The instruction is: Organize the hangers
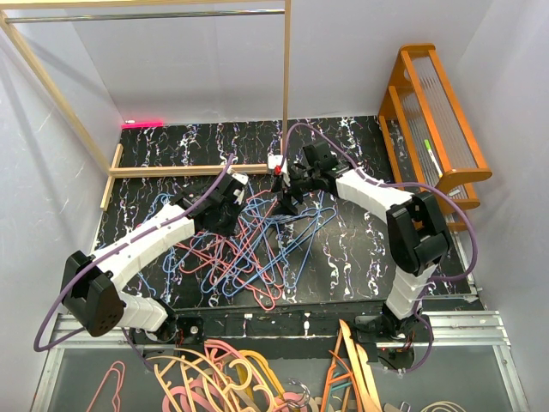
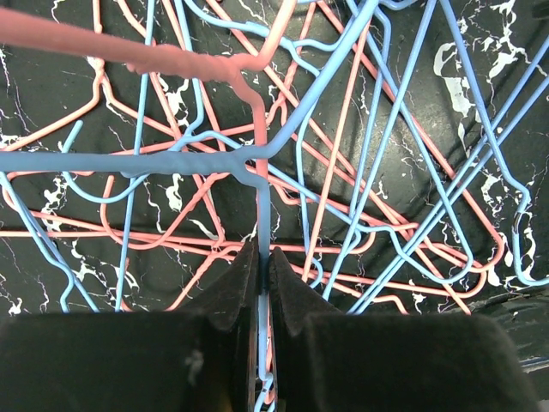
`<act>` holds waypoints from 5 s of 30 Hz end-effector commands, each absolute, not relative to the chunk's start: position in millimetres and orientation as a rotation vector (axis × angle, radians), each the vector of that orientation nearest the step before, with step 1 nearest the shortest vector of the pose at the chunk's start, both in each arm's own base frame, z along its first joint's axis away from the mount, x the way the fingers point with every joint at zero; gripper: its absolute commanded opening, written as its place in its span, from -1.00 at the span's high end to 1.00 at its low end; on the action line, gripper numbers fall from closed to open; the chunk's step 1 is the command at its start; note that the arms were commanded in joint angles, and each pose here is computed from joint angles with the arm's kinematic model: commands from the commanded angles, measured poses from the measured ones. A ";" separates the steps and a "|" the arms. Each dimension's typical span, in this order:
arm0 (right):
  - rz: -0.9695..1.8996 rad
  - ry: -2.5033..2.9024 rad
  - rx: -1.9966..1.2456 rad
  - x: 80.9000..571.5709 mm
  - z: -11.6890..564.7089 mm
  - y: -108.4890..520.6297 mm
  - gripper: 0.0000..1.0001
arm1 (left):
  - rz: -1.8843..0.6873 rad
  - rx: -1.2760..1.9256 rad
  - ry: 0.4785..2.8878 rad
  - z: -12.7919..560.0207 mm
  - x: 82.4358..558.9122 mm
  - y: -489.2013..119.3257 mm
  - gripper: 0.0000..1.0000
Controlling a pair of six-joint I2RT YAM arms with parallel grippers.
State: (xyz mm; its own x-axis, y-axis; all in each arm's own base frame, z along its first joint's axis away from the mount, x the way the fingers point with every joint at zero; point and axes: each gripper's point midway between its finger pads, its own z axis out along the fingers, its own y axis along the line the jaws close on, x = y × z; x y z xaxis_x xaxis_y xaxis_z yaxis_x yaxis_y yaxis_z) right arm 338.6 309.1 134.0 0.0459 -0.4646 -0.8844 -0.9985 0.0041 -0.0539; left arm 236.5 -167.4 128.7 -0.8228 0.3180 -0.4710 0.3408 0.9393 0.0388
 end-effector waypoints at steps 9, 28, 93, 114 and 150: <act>0.926 1.410 -1.543 349.5 134.9 344.0 -0.35 | -0.105 0.449 2.569 144.5 243.7 -178.0 1.00; 0.872 1.411 -1.571 342.5 137.9 344.6 0.84 | -0.016 0.328 2.541 183.1 242.3 -157.4 -0.94; 1.146 1.352 -1.281 369.4 183.5 332.8 -0.48 | 0.122 -0.152 2.456 205.0 254.8 -26.1 1.00; 0.967 1.434 -1.230 391.7 208.2 326.0 -0.97 | 1.541 0.208 1.836 260.1 258.1 27.5 1.00; 1.213 1.256 -1.788 296.8 191.1 333.3 -0.87 | 1.197 0.601 1.471 275.8 214.0 -65.2 1.00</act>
